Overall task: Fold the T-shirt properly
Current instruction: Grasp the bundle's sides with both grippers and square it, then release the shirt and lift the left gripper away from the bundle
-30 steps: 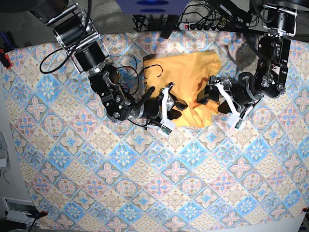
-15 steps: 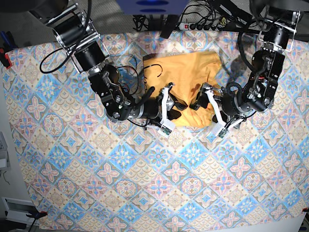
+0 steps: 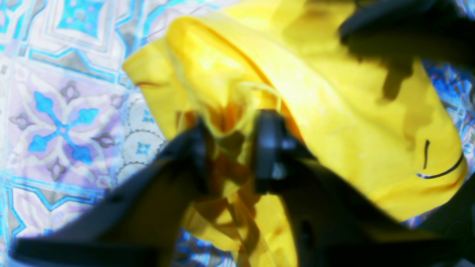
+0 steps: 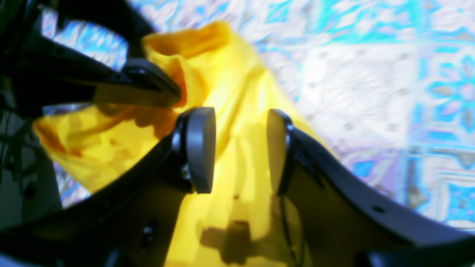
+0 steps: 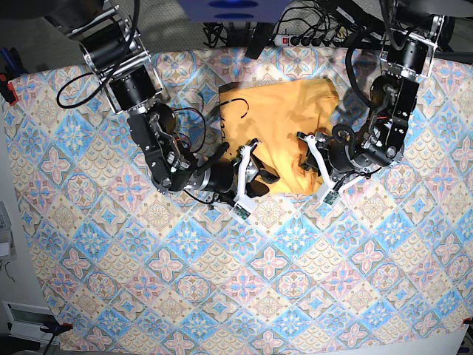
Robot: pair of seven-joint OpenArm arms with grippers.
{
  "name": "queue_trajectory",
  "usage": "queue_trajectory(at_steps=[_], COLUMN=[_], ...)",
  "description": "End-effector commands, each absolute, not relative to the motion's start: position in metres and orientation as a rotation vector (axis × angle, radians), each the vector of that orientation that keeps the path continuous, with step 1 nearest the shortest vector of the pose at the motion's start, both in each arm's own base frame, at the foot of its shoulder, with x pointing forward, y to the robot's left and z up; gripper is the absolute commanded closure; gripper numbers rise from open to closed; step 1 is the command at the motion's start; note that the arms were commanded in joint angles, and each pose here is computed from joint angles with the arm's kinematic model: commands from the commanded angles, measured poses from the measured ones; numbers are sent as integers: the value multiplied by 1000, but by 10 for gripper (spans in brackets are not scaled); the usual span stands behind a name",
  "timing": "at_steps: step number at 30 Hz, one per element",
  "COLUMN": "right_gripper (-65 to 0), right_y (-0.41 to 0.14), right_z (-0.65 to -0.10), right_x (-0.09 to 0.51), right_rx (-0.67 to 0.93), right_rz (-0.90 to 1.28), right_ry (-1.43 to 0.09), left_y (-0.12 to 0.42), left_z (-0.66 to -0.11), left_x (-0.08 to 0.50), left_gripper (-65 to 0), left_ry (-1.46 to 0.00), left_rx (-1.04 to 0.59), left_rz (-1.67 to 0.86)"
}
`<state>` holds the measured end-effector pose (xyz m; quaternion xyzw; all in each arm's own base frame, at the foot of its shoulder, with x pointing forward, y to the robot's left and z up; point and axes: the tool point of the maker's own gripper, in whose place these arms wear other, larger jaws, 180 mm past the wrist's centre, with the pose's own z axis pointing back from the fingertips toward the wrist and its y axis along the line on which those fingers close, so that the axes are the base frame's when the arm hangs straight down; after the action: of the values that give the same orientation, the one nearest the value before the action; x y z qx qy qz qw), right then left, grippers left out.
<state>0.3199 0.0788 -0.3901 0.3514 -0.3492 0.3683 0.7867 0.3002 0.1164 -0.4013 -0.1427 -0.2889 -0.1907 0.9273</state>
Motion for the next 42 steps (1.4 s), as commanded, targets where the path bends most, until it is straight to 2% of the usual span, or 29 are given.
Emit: queue_trajectory(at_steps=[1, 4, 18, 27, 36, 37, 39, 42], right_gripper=[-224, -224, -224, -224, -224, -224, -224, -224], right_y=[84, 78, 58, 58, 58, 56, 55, 54], right_z=[-372, -369, -372, -372, -371, -371, -370, -371], right_x=[329, 332, 334, 334, 327, 327, 327, 326], right_rx=[790, 788, 753, 752, 758, 753, 751, 750], right_rz=[788, 764, 744, 745, 748, 752, 754, 754], right_ry=[-812, -831, -837, -836, -842, -844, -847, -845], left_y=[118, 117, 163, 171, 174, 171, 171, 179], left_z=[-389, -385, -354, -331, -357, -356, -360, -366], left_x=[313, 318, 350, 383, 393, 394, 391, 387], left_gripper=[-69, 0, 0, 0, 0, -3, -49, -174], left_ry=[-650, -685, -804, -905, -848, -857, -843, -821], left_rx=[-295, -299, -236, -225, -245, -252, -253, -230], left_rz=[-386, -380, -232, -207, -134, -131, -130, -76])
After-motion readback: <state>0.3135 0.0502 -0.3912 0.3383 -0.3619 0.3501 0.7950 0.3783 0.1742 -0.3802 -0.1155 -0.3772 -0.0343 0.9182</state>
